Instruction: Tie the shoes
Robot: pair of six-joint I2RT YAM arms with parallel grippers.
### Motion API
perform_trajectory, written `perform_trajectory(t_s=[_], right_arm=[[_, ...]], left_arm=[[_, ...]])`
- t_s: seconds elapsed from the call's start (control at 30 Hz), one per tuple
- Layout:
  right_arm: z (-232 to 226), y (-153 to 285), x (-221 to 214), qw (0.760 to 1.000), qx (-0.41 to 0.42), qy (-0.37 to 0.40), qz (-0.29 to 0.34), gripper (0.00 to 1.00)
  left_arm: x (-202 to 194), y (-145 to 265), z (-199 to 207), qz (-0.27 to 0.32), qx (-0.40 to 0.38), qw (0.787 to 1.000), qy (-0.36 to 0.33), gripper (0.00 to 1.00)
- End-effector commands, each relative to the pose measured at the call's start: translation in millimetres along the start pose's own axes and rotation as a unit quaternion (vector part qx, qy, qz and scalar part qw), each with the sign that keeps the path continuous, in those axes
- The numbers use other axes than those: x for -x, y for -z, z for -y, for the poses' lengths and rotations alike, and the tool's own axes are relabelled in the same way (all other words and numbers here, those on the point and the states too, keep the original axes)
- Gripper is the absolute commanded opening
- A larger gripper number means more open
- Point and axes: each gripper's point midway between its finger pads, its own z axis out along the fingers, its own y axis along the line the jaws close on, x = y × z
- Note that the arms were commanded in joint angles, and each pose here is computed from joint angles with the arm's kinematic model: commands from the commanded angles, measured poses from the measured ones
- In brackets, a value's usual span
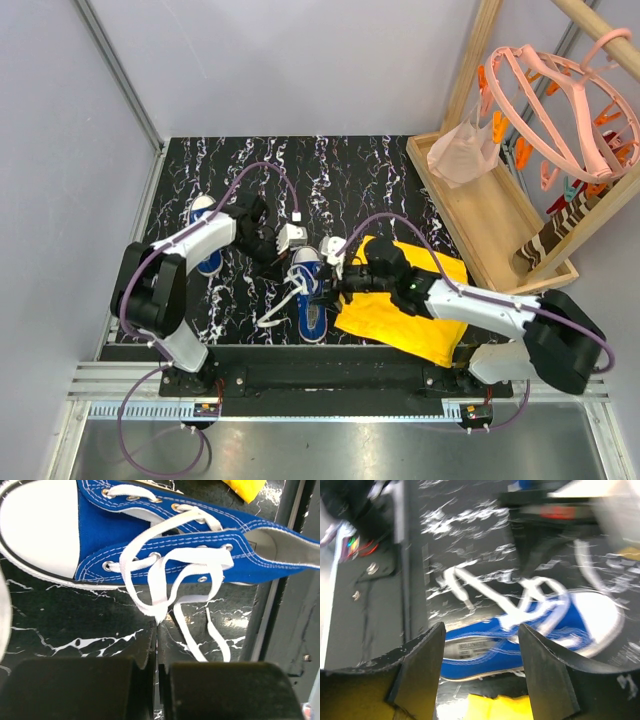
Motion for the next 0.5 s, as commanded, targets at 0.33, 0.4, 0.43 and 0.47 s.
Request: perform_trajectory(t_s=[0.33, 0.4, 0.43, 0.47], right_arm=[[-50.4, -108.0, -28.2, 0.986, 0.142, 0.078, -0.046, 0.56], [-57.8, -116.6, -35.7, 0.983, 0.148, 0.093, -0.049, 0.57], [-58.0, -120.9, -35.5, 0.983, 0.145, 0.098, -0.05, 0.57], [-58.5, -123.5, -39.9, 0.983, 0.145, 0.1, -0.055, 0.57]], left_arm=[[-0.6, -8.6, -9.7, 0.005, -0.012, 0.995, 0.099, 0.0], [-2.7, -10.5, -9.8, 0.003, -0.012, 0.995, 0.103, 0.0], [-3.0, -11.8, -11.2, 0.004, -0.012, 0.995, 0.104, 0.0], [-4.0, -12.6, -11.0, 0.003, -0.013, 0.994, 0.106, 0.0]])
